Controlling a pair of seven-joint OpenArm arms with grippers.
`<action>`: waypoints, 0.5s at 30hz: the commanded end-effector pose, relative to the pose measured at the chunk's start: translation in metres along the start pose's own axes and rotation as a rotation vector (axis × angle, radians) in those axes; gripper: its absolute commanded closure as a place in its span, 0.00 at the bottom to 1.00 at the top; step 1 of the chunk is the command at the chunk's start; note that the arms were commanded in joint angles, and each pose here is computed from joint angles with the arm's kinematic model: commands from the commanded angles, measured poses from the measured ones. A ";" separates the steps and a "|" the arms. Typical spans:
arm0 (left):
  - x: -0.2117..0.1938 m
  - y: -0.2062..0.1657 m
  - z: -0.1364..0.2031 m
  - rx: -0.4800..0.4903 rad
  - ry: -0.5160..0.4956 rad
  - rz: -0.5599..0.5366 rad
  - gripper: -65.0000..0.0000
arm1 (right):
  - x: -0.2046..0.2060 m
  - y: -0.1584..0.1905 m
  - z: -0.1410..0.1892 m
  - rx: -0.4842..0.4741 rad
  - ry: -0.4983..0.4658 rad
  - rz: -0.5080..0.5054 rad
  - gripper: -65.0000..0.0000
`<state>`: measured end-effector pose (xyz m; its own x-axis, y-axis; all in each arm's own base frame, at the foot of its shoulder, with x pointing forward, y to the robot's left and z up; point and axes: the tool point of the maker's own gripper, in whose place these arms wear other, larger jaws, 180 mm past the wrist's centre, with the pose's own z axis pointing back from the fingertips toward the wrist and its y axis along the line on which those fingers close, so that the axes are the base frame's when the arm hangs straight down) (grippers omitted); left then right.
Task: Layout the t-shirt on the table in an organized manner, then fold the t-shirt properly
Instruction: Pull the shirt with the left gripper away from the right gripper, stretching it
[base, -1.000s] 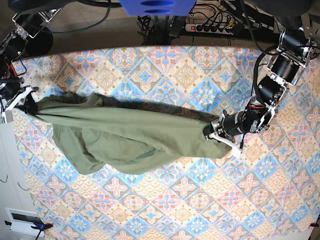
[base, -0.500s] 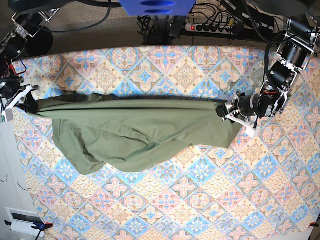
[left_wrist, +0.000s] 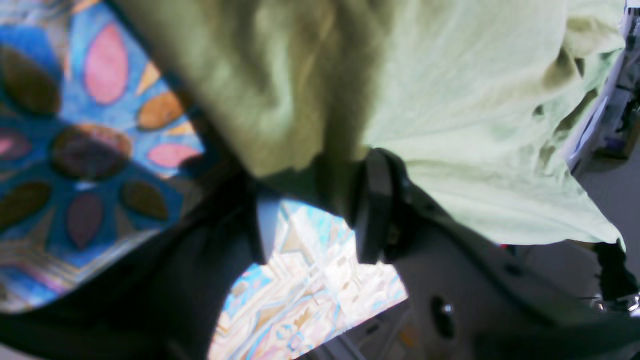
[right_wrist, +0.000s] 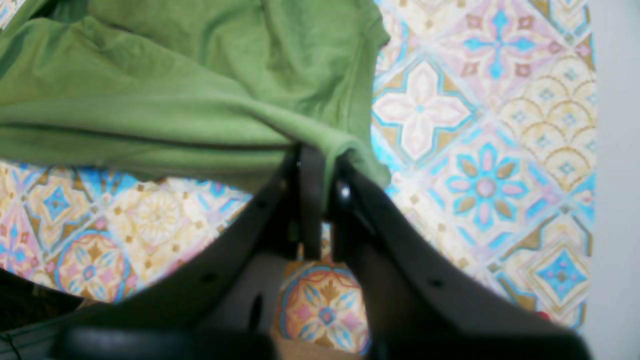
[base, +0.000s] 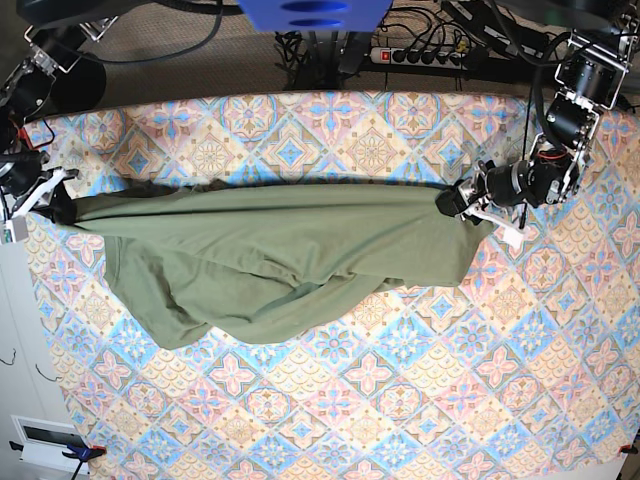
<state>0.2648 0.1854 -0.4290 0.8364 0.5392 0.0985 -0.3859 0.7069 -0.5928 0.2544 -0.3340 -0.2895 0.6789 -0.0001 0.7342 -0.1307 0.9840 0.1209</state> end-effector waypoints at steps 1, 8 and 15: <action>0.005 0.018 0.007 0.070 -0.013 -0.013 0.50 | 0.019 -0.004 0.008 -0.013 -0.051 0.033 0.99; 0.018 0.027 0.020 0.064 -0.069 0.029 0.35 | 0.019 -0.004 0.008 -0.013 -0.051 0.033 0.99; 0.033 0.044 0.028 0.087 -0.118 0.080 0.35 | 0.019 -0.004 0.008 -0.013 -0.051 0.033 0.99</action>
<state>0.2643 0.2218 -0.4246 0.7685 0.6328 0.0946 -0.4606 0.6498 -0.6047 0.2544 -0.3342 -0.2895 0.6794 0.0008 0.7338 -0.1301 0.9843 0.1194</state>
